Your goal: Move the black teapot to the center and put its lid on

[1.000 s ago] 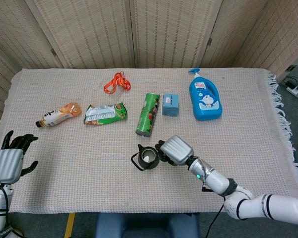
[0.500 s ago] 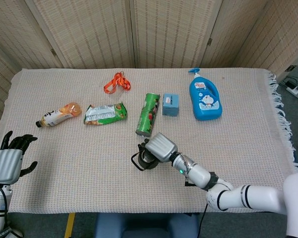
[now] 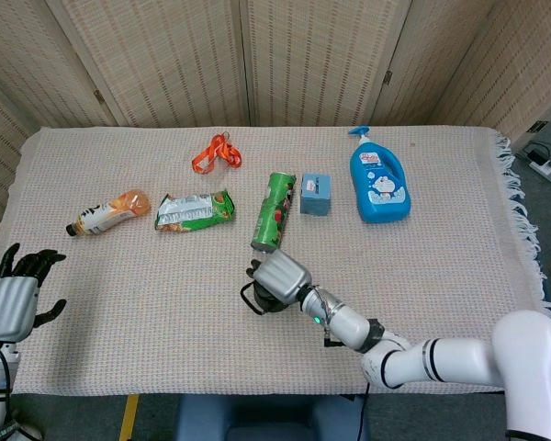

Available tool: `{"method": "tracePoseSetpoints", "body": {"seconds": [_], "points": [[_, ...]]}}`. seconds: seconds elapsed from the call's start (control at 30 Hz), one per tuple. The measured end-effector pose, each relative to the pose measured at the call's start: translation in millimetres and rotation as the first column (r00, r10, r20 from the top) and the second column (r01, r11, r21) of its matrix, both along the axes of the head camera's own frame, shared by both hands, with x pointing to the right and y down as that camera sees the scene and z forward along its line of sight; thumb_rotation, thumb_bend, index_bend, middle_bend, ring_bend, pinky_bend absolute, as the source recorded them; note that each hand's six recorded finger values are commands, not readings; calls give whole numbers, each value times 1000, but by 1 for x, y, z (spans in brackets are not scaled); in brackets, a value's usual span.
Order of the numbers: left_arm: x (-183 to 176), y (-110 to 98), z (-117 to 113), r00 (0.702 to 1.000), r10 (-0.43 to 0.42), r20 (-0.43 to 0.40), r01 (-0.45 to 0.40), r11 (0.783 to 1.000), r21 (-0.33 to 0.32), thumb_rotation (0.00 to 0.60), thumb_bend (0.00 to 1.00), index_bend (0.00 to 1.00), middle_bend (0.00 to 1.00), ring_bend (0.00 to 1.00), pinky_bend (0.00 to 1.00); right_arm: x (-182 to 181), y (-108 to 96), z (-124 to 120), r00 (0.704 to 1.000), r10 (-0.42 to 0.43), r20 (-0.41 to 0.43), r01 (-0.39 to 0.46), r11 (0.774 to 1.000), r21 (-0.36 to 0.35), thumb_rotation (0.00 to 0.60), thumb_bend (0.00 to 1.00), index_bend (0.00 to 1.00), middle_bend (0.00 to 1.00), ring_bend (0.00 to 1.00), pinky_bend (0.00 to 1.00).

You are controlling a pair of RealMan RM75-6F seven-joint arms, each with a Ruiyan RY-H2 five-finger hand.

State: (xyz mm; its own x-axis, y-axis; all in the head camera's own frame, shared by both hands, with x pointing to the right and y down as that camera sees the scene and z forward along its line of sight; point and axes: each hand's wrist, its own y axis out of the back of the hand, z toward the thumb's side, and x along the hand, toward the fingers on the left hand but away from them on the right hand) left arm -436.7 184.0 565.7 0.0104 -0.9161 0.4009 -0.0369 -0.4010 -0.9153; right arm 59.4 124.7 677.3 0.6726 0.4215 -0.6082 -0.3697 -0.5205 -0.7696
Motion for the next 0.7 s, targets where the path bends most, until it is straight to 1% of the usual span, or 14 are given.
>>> {"method": "tracePoseSetpoints", "body": {"seconds": [0.1, 0.23, 0.33, 0.5, 0.63, 0.7], "points": [[0, 0, 1, 1000, -1, -2, 1, 1000, -1, 600, 194, 227, 192, 179, 0, 2, 0, 0, 1000, 2, -9, -2, 1000, 0, 600, 366, 168, 217, 849, 761], [0, 0, 1, 1000, -1, -5, 1, 1000, 1, 600, 195, 227, 192, 179, 0, 5, 0, -3, 1000, 9, -14, -9, 1000, -2, 600, 366, 138, 195, 849, 761], [0, -1, 1, 1000, 2, -6, -2, 1000, 2, 600, 195, 226, 192, 179, 0, 7, 0, -7, 1000, 12, -9, -12, 1000, 4, 600, 366, 136, 193, 849, 761], [0, -2, 0, 1000, -1, -4, 1, 1000, 6, 600, 195, 226, 192, 179, 0, 12, -1, -17, 999, 26, 23, -26, 1000, 8, 600, 367, 136, 239, 850, 761], [0, -2, 1, 1000, 0, -6, 0, 1000, 1, 600, 195, 223, 192, 178, 0, 17, 3, -24, 998, 29, 49, -29, 1000, -7, 600, 373, 180, 299, 858, 761], [1, -2, 2, 1000, 1, -7, -1, 1000, -2, 600, 195, 221, 192, 178, 0, 19, 6, -25, 998, 25, 56, -23, 1000, -21, 600, 377, 196, 313, 861, 761]]}}
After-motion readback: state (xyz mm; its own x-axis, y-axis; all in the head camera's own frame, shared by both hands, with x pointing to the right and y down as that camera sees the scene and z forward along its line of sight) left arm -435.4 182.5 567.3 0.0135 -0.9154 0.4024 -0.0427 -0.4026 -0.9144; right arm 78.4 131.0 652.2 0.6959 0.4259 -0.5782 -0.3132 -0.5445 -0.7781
